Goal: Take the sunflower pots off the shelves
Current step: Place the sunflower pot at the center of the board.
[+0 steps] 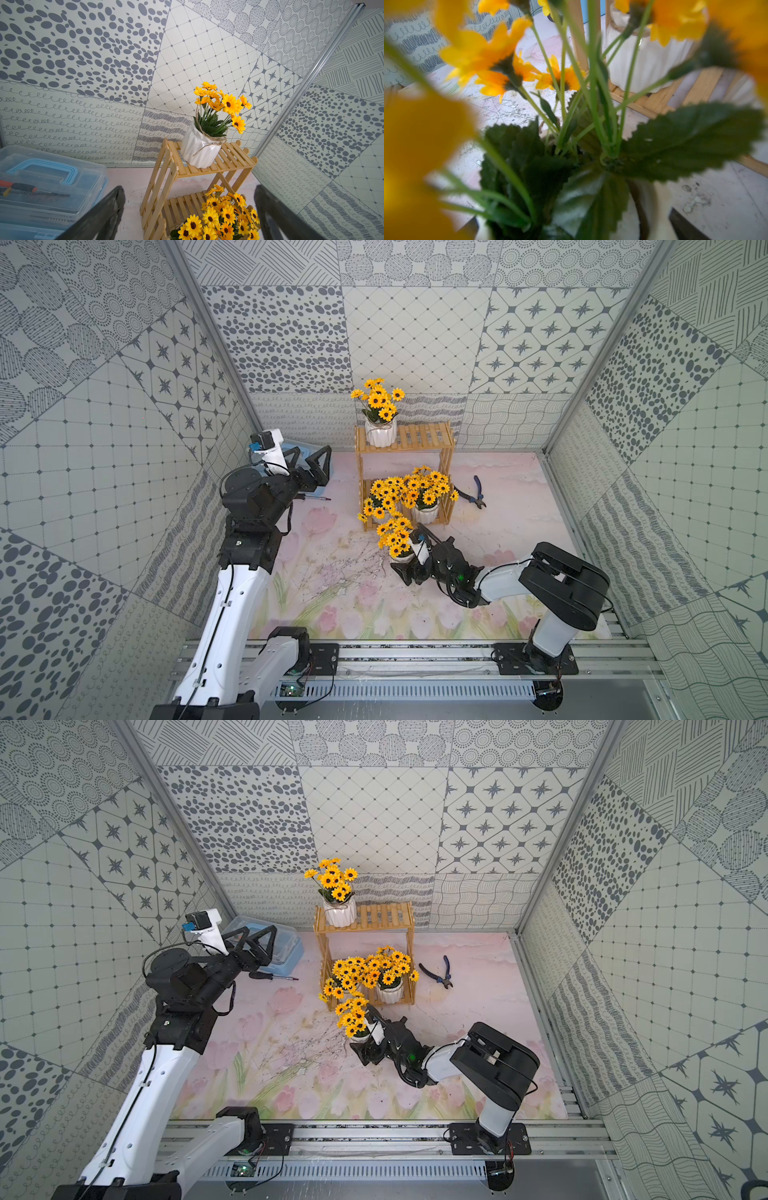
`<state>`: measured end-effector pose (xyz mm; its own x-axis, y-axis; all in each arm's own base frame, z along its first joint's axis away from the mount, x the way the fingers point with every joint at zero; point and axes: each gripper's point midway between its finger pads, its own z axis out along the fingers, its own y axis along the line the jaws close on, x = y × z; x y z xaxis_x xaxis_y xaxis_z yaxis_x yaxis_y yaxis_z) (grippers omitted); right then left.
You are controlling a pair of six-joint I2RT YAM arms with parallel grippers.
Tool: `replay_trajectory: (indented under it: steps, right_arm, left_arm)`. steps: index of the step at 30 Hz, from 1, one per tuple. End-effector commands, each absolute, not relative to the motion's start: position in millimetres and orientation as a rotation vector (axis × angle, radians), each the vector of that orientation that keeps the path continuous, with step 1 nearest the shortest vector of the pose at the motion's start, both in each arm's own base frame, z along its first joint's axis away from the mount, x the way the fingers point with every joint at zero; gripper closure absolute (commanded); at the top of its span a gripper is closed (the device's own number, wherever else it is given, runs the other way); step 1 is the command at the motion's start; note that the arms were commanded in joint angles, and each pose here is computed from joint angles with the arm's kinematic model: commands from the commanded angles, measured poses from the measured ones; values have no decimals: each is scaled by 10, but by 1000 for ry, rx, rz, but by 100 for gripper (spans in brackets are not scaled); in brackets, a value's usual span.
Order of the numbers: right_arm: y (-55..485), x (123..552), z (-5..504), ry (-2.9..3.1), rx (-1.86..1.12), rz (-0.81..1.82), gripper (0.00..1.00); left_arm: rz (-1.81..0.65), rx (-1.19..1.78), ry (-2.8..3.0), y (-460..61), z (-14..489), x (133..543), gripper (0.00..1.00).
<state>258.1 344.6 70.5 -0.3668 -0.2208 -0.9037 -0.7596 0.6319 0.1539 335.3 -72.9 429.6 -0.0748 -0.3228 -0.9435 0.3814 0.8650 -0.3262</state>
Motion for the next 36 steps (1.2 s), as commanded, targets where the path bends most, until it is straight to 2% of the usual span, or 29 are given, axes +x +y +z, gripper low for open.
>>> replay_trajectory:
  steps: [1, 9, 12, 19, 22, 26, 30, 36]
  right_arm:
    - [3539, 2679, 918, 1784, -728, 710, 100]
    - [3666, 2574, 854, 1829, -830, 666, 100]
    - [3659, 2549, 795, 1889, -861, 632, 91]
    - [3542, 2471, 721, 1952, -889, 601, 84]
    - [3536, 2418, 671, 1978, -921, 609, 74]
    - [3530, 2378, 616, 2004, -947, 611, 66]
    - [3531, 2349, 571, 2028, -972, 610, 48]
    - [3538, 2317, 505, 2060, -1001, 609, 33]
  left_arm:
    - [-576, 87, 1522, -757, 4385, 3325, 3]
    - [-561, 85, 1511, -736, 4413, 3275, 3]
    - [-556, 86, 1507, -732, 4425, 3262, 3]
    - [-565, 89, 1500, -741, 4426, 3259, 3]
    - [-567, 89, 1498, -744, 4415, 3253, 3]
    - [-559, 88, 1498, -733, 4404, 3244, 3]
    - [-564, 85, 1497, -735, 4394, 3242, 3]
    - [-570, 76, 1506, -734, 4360, 3251, 3]
